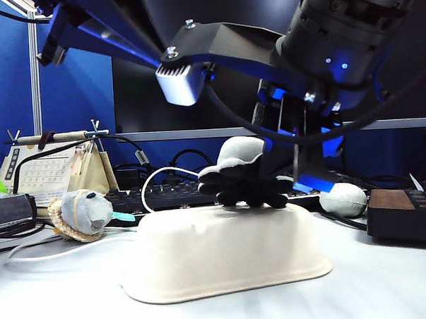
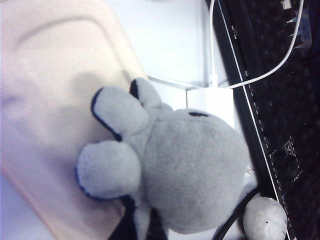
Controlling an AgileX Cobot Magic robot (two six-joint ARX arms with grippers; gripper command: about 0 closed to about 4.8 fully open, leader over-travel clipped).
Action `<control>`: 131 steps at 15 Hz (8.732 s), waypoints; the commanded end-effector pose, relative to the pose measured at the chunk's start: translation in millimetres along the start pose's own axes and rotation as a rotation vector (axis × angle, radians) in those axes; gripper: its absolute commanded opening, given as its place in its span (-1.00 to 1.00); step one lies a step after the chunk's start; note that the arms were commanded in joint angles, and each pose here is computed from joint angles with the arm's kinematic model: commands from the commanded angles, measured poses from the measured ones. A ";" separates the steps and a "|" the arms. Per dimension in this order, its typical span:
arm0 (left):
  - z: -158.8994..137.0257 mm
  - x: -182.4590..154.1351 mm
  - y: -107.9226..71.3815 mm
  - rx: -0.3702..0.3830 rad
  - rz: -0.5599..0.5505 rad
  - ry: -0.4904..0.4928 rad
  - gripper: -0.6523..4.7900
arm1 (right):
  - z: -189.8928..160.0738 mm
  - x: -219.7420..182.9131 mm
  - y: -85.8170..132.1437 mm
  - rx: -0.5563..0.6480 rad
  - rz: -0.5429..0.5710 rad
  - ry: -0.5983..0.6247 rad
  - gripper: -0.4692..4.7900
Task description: Place the tilting octopus upright.
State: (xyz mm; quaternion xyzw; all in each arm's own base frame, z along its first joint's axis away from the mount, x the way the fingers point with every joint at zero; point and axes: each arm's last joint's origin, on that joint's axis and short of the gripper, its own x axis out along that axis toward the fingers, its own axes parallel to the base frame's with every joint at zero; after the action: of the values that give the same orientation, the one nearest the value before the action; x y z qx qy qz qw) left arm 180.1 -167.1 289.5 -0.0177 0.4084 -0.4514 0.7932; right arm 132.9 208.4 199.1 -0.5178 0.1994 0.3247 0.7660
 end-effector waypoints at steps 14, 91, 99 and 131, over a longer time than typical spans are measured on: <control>-2.6 -0.9 0.1 -0.001 0.004 0.026 -0.68 | 1.2 -1.0 -1.2 0.039 -0.005 -0.009 -0.24; -162.6 -109.2 42.4 0.163 0.829 -0.685 -0.78 | -148.1 -220.0 -41.1 0.854 -0.104 -0.825 -0.84; -173.8 -93.3 64.3 0.082 0.845 -0.882 -0.78 | -148.1 -220.0 -41.2 0.854 -0.104 -0.825 -0.84; -186.7 -74.3 81.8 0.049 0.856 -0.881 -0.78 | -141.2 -208.7 -43.0 0.964 -0.351 -0.813 -0.84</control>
State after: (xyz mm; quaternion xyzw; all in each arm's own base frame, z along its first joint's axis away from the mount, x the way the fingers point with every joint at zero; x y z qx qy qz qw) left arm 94.5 -0.8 177.7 -0.0201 0.0102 -0.0520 0.9984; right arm 18.2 6.3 302.5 -0.0003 -0.0379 0.2619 0.9643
